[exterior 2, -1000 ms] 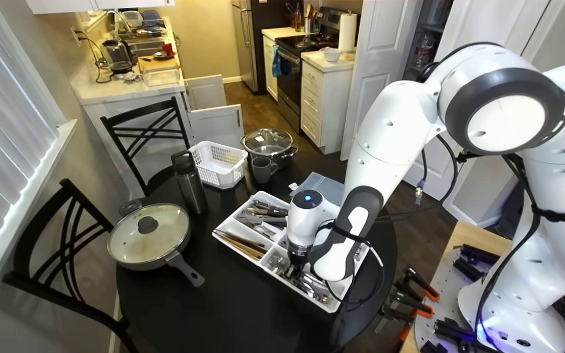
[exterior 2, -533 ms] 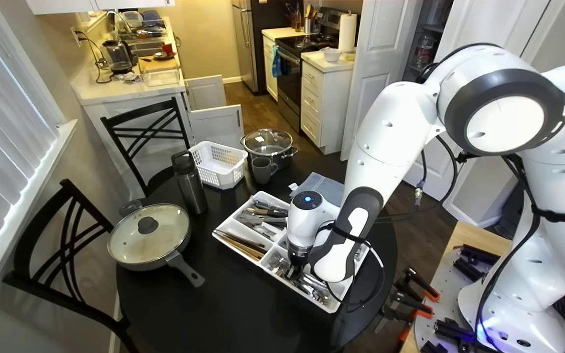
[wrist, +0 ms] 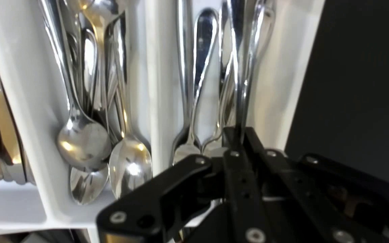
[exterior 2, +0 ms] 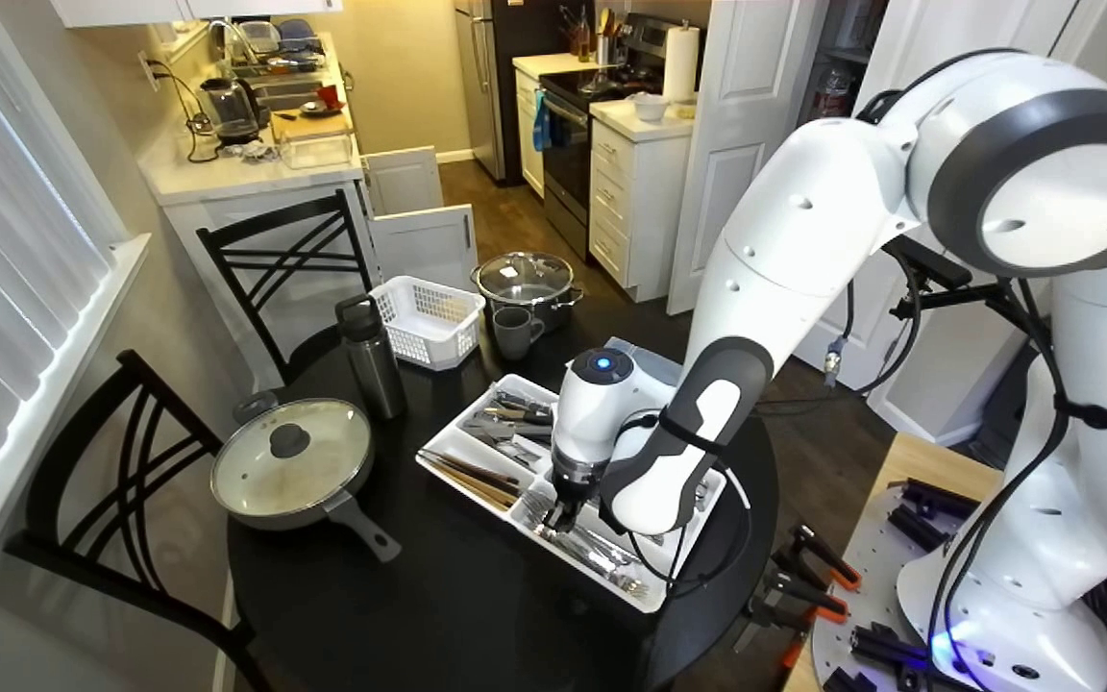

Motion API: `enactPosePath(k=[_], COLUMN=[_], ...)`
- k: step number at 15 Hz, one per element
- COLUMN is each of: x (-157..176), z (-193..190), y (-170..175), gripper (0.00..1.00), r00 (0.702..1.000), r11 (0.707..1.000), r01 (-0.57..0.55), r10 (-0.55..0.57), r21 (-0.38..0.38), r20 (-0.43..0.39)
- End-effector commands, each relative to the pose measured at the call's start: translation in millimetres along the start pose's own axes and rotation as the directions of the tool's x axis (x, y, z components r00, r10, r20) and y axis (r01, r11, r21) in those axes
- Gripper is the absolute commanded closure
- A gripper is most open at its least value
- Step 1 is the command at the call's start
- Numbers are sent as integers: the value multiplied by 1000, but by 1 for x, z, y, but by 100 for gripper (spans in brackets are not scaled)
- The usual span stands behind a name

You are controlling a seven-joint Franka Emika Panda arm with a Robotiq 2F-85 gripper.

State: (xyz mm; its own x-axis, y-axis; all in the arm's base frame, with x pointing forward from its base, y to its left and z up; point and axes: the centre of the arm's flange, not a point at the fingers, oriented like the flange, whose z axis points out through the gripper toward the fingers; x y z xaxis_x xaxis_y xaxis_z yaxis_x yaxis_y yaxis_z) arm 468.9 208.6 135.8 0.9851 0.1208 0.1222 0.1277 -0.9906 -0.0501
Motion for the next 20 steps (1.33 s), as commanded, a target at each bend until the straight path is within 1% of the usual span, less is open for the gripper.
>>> enactPosePath(k=[1,4,7,10,18,20], x=[-1,0,-8,-14,-19,-20], z=[-42,-34,-13,-3,21,24], y=[-4,-8,-4,-1,3,4], gripper=[98,98,98,98,98,98], r00=[1000,1000,996,992,992,994], r11=[1000,1000,1000,999,999,999], r01=[5,8,8,8,10,6], r10=[-5,-8,-6,-4,-4,-3], r21=[20,2,-27,-33,-41,-32], r20=[-8,26,90,122,128,109])
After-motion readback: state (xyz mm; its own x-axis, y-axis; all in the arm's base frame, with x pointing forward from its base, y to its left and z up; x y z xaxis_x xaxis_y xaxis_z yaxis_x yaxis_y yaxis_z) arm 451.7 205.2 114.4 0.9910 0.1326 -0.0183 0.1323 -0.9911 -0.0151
